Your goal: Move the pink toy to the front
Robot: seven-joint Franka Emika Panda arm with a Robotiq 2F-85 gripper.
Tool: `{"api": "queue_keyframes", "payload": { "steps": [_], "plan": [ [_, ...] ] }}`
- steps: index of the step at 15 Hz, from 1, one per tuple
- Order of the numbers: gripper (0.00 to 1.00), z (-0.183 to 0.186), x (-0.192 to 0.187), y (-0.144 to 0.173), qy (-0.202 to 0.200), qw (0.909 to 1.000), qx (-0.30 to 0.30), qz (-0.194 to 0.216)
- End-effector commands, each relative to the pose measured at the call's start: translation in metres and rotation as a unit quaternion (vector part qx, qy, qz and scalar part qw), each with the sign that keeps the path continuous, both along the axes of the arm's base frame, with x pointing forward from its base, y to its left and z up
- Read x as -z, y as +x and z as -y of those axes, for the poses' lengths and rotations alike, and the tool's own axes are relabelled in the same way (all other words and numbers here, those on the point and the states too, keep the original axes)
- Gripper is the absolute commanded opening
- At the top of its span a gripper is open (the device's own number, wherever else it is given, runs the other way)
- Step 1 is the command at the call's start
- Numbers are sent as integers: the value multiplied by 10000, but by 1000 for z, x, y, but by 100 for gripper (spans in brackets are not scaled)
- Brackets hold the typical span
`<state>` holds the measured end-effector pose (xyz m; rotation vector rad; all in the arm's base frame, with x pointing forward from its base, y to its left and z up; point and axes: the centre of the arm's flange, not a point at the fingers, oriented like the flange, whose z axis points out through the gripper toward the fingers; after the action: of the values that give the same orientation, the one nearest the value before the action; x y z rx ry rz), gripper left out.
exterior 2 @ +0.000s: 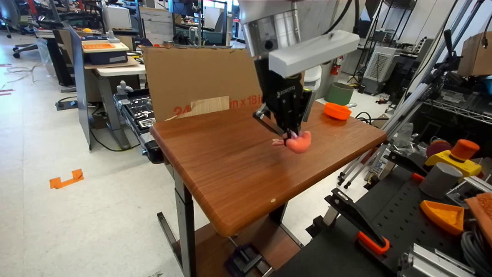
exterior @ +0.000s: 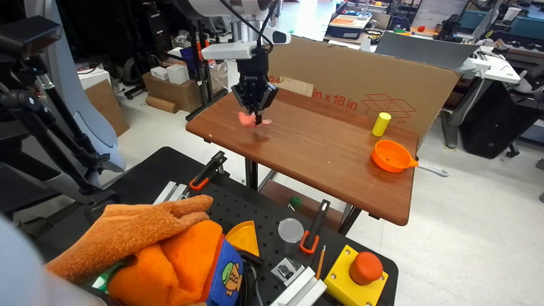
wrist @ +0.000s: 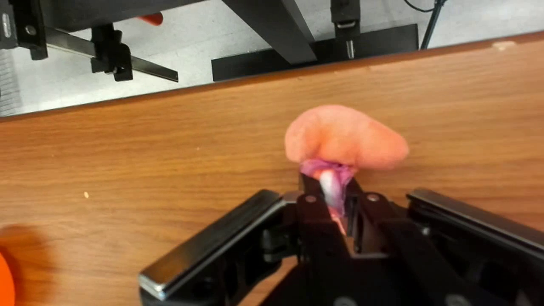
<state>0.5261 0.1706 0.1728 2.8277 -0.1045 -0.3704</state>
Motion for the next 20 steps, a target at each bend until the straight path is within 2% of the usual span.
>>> {"api": "queue_keyframes", "payload": {
  "steps": [1, 3, 4, 5, 6, 10, 13, 14, 16, 17, 18, 20],
  "plan": [
    [6, 10, 9, -20, -219, 9992, -320, 98],
    [6, 14, 16, -17, -295, 9985, -405, 200],
    [18, 15, 17, -15, -300, 9985, -387, 239],
    [49, 16, 17, -13, -340, 9985, -372, 230],
    [50, 17, 16, -12, -348, 9988, -278, 198],
    [75, 17, 0, -7, -343, 9988, -190, 283],
    [94, 12, -39, -9, -254, 9996, -72, -49],
    [98, 10, -61, -14, -142, 9997, -87, -193],
    [100, 10, -103, -30, 113, 9987, -305, -392],
    [95, 5, -54, -15, -104, 9995, -179, -249],
    [100, 3, -74, -18, -31, 9993, -237, -283],
    [100, 4, -97, -24, 33, 9993, -292, -239]
  ]
}}
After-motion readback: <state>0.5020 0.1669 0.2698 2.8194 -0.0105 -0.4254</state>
